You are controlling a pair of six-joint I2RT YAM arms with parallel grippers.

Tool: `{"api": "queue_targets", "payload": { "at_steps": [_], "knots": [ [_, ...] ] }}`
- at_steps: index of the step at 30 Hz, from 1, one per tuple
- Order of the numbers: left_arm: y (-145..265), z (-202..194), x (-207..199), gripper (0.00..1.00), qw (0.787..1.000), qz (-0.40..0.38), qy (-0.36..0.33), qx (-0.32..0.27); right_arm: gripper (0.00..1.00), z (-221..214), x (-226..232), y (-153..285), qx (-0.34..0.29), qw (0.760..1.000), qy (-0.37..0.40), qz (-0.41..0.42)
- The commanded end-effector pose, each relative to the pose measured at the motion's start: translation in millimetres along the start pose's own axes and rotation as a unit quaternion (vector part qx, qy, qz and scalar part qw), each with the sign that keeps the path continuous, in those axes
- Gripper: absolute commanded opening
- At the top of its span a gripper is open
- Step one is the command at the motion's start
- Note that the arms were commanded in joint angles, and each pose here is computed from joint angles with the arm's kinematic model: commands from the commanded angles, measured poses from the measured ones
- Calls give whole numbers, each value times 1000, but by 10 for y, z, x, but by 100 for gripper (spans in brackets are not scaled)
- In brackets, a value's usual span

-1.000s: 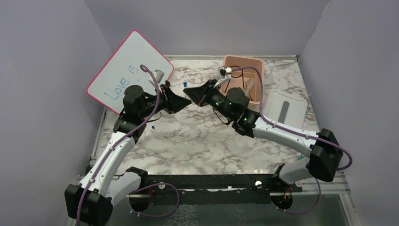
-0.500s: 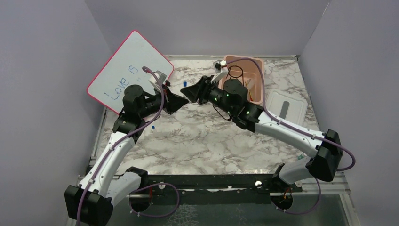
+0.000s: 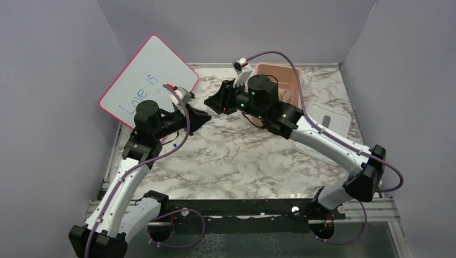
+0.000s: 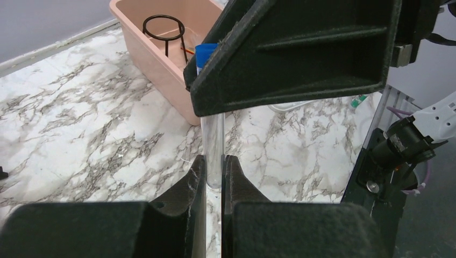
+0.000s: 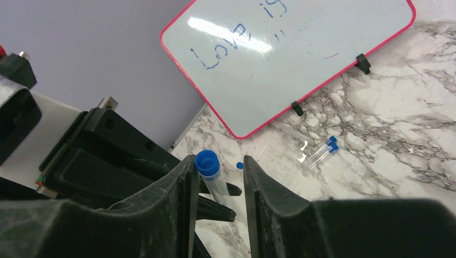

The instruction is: Organize the chemistry lab equipment

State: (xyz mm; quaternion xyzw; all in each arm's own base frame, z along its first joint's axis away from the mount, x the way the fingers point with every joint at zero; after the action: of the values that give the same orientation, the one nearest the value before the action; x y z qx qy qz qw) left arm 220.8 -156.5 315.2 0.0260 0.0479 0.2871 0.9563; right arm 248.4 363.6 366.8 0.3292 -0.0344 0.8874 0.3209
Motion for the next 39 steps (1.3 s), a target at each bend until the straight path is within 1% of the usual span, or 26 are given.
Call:
{"api": "queue_targets", "payload": {
  "at_steps": [1,6,9,10,11,14,16,19,20,23,26,27,30,31,32,35,37,39],
  "knots": [
    [49,91,-33,0,999,-6,-36,-14,34,-59,-1,20,37,999,20,6],
    [59,83,-18,0,999,4,-33,-12,22,-16,40,50,30,999,27,16],
    [64,84,-9,0,999,9,-32,-12,18,6,50,52,25,999,40,21],
    [69,84,-10,0,999,10,-32,-12,18,11,49,49,24,998,44,22],
    [74,86,-13,0,999,11,-32,-12,21,14,45,46,24,998,49,22],
    [80,76,-17,0,999,11,-32,-12,34,53,64,51,20,998,56,23],
    [85,76,-23,0,999,11,-32,-12,35,87,79,54,16,998,57,22],
    [86,78,-21,0,999,12,-32,-12,23,121,101,54,8,998,55,25],
    [84,80,-16,0,999,13,-32,-12,21,128,104,55,4,998,55,27],
    [75,67,19,0,999,23,-26,-3,21,141,119,56,-1,998,52,31],
    [77,65,19,0,999,24,-23,-2,17,136,117,50,-3,998,57,34],
    [82,69,21,4,999,28,-21,-2,15,133,115,48,-4,997,64,37],
    [118,115,54,50,998,55,-13,-5,14,145,99,59,-22,994,98,50],
    [142,141,77,59,997,72,-11,-6,14,151,81,61,-30,992,111,51],
    [175,166,103,65,996,92,-10,-7,14,140,50,60,-34,990,126,50],
    [343,275,211,70,984,179,-2,-15,14,96,-23,27,-55,982,168,60],
    [481,389,215,71,975,219,-1,-29,14,21,-89,-31,-58,978,191,65],
    [661,552,191,71,964,259,-4,-55,14,-98,-154,-109,-54,973,212,79]
  ]
}}
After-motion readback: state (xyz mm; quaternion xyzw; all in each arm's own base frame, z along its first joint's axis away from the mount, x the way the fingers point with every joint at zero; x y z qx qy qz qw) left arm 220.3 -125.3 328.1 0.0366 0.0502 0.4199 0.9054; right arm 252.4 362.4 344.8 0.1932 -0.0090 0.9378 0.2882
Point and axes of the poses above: each gripper's point midway between its finger pads, its own y axis back along the fingers, its own x axis along the line the jaws close on, z = x × y, the point moved 5 cm from there along y, back along the fingers, and after that the axes turned 7 degrees about -y, right-handed, at the moved point
